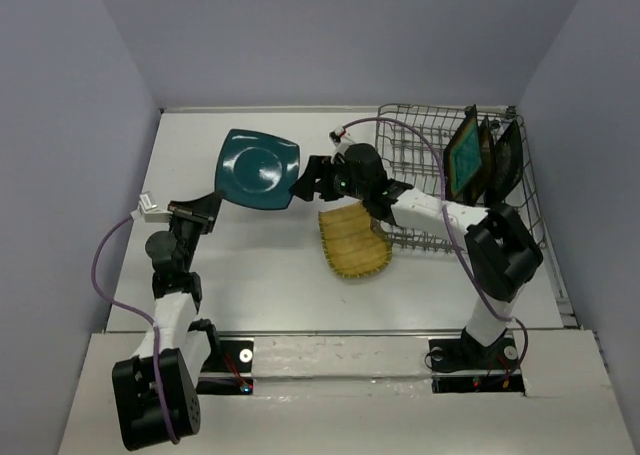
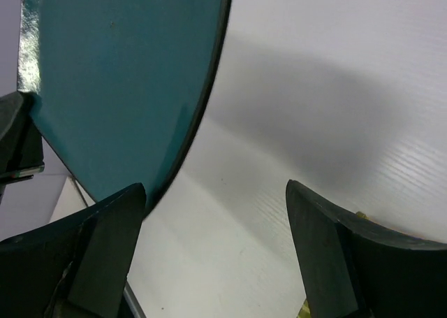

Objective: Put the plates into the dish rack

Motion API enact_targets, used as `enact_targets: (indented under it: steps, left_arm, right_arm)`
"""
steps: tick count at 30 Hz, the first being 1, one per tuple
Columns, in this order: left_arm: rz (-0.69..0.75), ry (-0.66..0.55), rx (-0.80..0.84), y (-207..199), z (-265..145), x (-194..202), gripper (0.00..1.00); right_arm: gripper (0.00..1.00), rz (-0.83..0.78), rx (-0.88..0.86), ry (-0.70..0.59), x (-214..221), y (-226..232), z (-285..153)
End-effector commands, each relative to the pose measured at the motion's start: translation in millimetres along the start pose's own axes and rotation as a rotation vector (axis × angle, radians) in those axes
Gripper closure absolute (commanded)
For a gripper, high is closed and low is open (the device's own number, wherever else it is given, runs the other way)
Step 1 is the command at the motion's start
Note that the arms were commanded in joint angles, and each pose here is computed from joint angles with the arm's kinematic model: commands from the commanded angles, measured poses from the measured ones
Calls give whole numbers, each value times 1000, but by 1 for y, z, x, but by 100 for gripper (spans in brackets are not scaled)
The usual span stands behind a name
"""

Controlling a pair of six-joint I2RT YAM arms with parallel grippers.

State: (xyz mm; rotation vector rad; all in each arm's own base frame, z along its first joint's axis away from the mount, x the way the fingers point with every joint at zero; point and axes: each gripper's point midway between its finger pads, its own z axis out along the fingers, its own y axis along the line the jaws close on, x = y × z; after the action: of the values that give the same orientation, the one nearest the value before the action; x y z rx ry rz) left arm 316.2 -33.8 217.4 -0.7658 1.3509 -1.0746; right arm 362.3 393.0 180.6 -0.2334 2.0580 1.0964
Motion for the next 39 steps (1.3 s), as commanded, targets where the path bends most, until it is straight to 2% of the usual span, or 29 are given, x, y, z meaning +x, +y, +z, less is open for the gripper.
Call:
enact_targets:
  steps: [1,10,13,18,21,22,24,25,27,28,31,32,33,35,37,38,39]
  left_arm:
    - [59,118,194,-57,-6,10,94]
    - [73,263,325,-92,-29,31,94]
    - [91,323,357,-100,-36,39,94]
    - [110,384,389,-108,-42,46,94]
    - [113,402,385,-107,-41,47,94]
    - [118,414,391,-109,-42,48,94]
    - [118,429,390,-108,-40,49,94]
    - [128,447,401,-112,-41,50,94]
    - [123,478,398,-113,-39,51,94]
    - [122,485,395,-113,-39,52,94]
    - [137,504,384,-115,-37,51,74]
    - [147,507,375,-116,-36,50,62]
    - [205,504,384,-117,-36,50,43]
    - [224,517,349,-119,-35,48,27]
    - [266,514,354,-125,-37,49,18]
    - [269,520,357,-126,-39,51,2]
    - [272,528,362,-127,-40,52,1]
  right_arm:
    - [13,-116,-156,-49,-33,42,-17]
    - [17,-92,-347,-50,-20,20,-46]
    - [24,-83,-446,-19,-11,30,-58]
    - [28,-111,-547,22,-3,47,-74]
    - [37,-118,-561,15,-6,52,-79]
    - [47,-120,-569,16,-6,54,-81]
    - [60,-116,-594,29,-8,60,-84]
    - [74,-116,-617,51,-5,63,-86]
    - [93,-96,-638,69,-4,67,-89]
    - [93,-93,-645,77,-3,69,-91]
    - [93,-85,-614,26,-12,70,-102]
    - [93,-85,-604,2,-17,72,-106]
    - [93,-84,-577,-47,-32,74,-115]
    - [93,-95,-546,-130,-56,83,-132]
    - [93,-75,-479,-185,-74,77,-144]
    - [93,-57,-414,-254,-92,66,-151]
    - [93,-49,-369,-283,-100,59,-159]
